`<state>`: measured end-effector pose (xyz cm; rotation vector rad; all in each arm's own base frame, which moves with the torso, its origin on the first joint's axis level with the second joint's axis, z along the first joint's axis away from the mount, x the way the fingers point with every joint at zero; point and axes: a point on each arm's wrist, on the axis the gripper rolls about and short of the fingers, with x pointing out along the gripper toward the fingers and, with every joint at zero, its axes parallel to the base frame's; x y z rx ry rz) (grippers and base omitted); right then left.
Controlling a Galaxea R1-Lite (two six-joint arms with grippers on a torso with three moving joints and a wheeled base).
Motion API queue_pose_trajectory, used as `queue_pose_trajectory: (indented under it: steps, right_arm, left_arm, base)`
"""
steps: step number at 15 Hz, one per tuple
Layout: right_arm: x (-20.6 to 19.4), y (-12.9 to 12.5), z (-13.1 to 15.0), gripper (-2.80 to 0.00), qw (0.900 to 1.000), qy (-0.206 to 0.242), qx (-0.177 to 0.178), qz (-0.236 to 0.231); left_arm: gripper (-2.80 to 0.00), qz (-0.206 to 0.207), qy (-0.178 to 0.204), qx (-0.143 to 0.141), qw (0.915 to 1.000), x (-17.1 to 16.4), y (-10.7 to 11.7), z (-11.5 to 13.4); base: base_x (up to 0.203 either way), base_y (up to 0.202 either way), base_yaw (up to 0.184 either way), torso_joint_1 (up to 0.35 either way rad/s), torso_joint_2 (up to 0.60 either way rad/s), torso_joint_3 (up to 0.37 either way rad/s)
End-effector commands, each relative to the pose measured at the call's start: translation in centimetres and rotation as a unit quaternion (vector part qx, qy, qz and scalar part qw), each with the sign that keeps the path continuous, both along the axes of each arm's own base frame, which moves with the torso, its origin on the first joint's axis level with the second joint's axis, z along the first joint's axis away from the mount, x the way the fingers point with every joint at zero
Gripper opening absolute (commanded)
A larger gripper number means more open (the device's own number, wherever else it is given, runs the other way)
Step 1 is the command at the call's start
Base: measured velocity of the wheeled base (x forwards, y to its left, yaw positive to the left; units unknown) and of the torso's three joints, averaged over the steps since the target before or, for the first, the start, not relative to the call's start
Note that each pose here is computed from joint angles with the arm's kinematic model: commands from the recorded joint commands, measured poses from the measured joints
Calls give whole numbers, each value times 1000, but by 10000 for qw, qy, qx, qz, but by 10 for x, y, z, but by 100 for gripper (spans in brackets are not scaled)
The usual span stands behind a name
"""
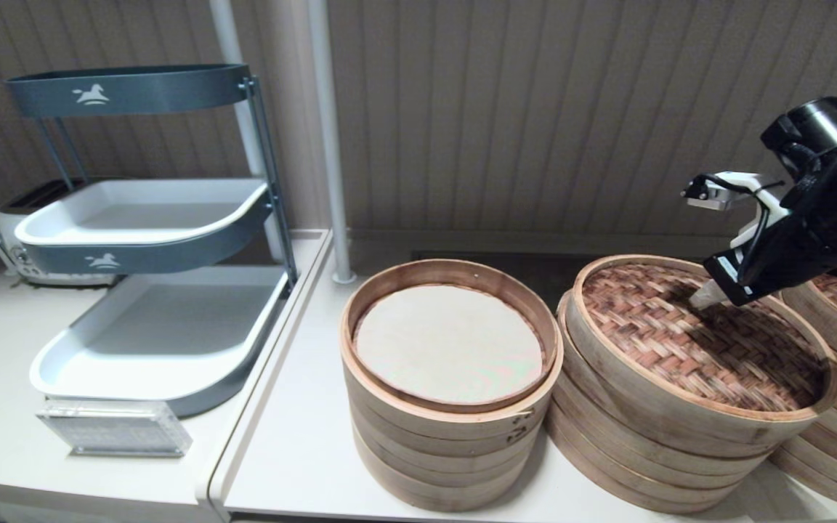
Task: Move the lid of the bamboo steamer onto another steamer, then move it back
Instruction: Pick up the steamer, then put the steamer
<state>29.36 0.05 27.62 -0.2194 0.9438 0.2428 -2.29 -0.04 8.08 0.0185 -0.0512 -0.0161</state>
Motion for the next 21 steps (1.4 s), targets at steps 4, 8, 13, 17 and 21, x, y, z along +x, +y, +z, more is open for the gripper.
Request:
queue_pose_trajectory:
  steps: [4, 8, 13, 17, 21]
  right_arm:
    - [-21, 0, 16, -280, 9997, -249, 3, 10]
    - [-18, 1, 16, -280, 9996, -274, 4, 18]
    - [-18, 1, 25, -280, 9990, -452, 12, 7]
    - [-19, 4, 29, -280, 9986, -518, 10, 66]
    - [-18, 9, 29, -280, 9984, -533, 19, 181]
  left_arm:
    - [-280, -2, 133, -5, 9999, 2, 0, -8]
    - [-280, -1, 133, 2, 9999, 2, 0, -8]
    - [-280, -2, 133, -6, 9999, 2, 0, -8]
    - [-280, -1, 133, 2, 9999, 2, 0, -8]
    - [-280, -1, 133, 1, 9999, 2, 0, -8]
  base:
    - [0, 0, 0, 0, 0, 0]
    - [0, 0, 0, 0, 0, 0]
    - [0, 0, 0, 0, 0, 0]
    - [0, 0, 0, 0, 0, 0]
    - [0, 0, 0, 0, 0, 0]
